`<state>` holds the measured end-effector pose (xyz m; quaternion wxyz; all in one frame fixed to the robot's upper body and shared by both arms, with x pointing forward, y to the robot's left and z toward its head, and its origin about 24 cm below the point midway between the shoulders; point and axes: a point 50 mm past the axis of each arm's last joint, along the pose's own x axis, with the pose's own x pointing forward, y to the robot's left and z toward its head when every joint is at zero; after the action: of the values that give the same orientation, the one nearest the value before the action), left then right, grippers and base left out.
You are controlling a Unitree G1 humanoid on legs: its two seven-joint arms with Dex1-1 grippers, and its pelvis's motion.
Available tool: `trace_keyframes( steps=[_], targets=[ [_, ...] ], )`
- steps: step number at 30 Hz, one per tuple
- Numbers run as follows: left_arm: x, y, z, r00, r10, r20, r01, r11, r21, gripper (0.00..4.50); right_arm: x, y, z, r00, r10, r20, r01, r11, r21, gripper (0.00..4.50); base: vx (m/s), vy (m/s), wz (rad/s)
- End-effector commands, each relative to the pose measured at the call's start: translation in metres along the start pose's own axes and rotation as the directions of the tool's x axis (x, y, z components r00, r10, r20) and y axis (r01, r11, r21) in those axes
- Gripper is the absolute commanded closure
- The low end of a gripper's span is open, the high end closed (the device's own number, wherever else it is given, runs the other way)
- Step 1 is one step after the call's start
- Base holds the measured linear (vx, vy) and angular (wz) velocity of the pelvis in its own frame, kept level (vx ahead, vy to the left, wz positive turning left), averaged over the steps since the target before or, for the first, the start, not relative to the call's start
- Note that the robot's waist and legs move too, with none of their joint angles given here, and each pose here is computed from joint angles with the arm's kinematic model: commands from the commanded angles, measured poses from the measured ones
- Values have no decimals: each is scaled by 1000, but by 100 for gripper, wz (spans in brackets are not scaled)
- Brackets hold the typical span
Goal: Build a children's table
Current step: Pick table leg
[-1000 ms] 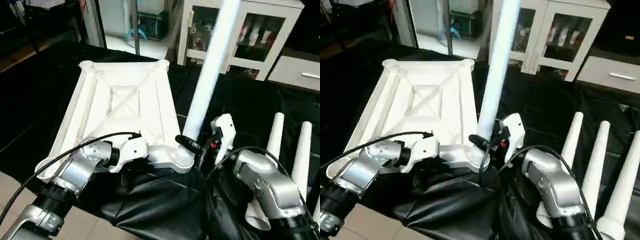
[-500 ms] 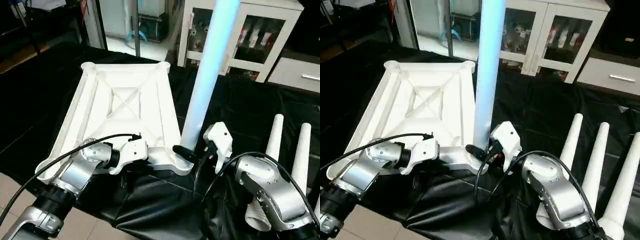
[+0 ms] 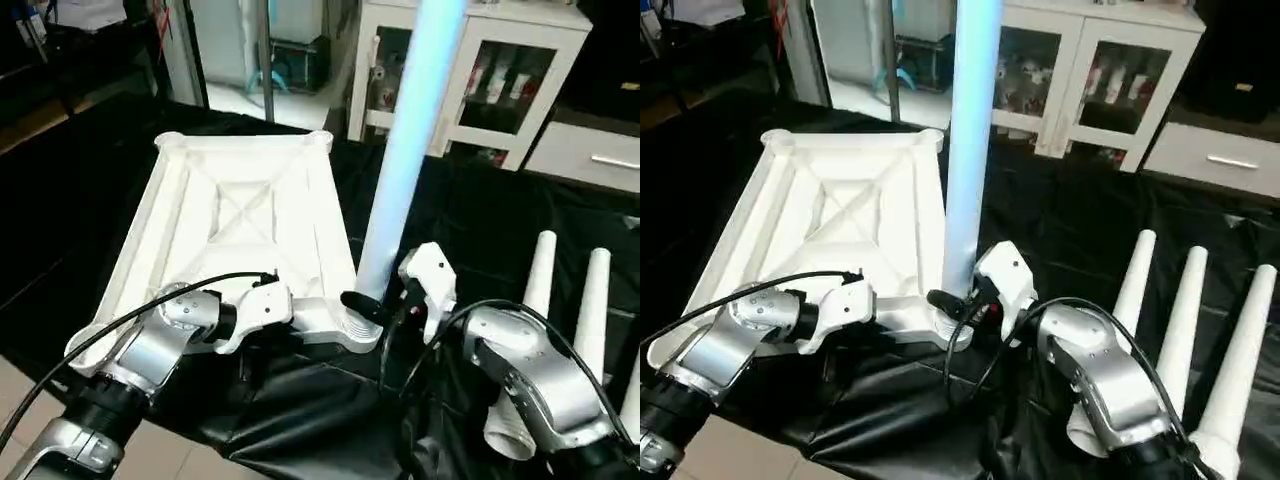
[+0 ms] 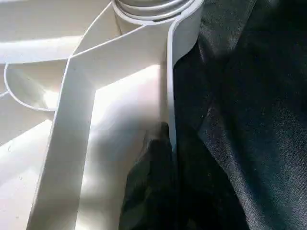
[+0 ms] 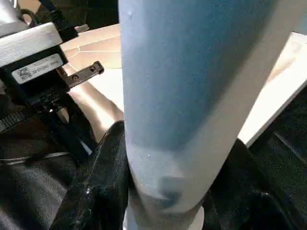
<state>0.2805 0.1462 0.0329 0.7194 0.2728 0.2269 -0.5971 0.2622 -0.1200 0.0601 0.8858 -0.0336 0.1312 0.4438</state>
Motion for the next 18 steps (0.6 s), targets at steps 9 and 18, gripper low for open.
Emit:
trace_keyframes(
  steps=[9, 18],
  targets=[
    [-2, -4, -6, 1000, -3, 11, 3, 1000, -31, 450, -25, -18, -92, 888, -154, -432, 257, 948, 190, 266, 0, 0, 0],
    [-6, -3, -3, 1000, 5, 24, -4, 999, -33, 450, -18, -18, -87, 894, -128, -429, 213, 965, 156, 266, 0, 0, 0]
  ],
)
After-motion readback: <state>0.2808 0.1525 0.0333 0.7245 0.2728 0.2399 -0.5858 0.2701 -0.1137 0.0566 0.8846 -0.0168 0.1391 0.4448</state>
